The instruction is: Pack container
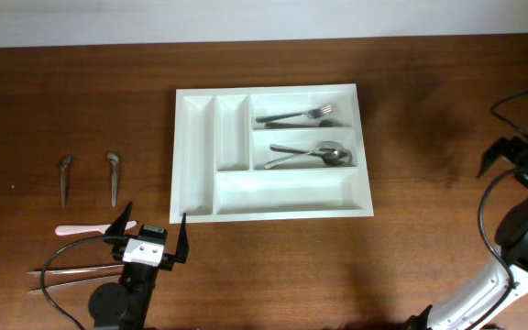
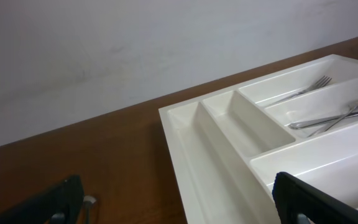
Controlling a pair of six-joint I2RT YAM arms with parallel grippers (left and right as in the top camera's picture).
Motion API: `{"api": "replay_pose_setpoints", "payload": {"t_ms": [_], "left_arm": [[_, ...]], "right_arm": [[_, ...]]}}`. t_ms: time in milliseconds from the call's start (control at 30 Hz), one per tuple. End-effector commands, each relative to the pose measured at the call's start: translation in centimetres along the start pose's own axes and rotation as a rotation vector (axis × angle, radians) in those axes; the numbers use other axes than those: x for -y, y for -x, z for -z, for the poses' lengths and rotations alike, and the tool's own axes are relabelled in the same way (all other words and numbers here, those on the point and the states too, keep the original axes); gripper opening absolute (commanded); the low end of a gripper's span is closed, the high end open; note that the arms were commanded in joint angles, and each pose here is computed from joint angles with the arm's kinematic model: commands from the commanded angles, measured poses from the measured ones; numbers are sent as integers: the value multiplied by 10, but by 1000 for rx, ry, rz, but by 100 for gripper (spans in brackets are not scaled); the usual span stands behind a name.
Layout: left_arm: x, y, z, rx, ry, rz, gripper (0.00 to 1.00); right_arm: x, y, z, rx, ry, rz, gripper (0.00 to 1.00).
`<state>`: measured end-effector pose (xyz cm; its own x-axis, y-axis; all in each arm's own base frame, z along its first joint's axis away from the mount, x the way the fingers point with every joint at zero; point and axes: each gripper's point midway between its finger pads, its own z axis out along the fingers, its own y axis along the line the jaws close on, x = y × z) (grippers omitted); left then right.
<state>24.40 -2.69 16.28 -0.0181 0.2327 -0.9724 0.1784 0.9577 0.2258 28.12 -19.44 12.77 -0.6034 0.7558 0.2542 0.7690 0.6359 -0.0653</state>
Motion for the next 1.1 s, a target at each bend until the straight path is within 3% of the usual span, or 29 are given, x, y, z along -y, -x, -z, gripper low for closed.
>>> {"api": "replay_pose_setpoints", "payload": {"t_ms": [0,300,467,700,1067], "left_arm": [[1,-2,0,0,-8,-8,99],[1,-2,0,0,-8,-8,99],[1,-2,0,0,-8,-8,99],[1,-2,0,0,-8,-8,99],[1,-2,0,0,-8,-8,99]], "right_arm": [[13,-10,39,127,14,71,92],[27,-67,67,293,57,121,99],[32,-42,58,412,14,107,99],[13,31,37,646,56,126,99],[28,57,40,757,-39,73,99]]}}
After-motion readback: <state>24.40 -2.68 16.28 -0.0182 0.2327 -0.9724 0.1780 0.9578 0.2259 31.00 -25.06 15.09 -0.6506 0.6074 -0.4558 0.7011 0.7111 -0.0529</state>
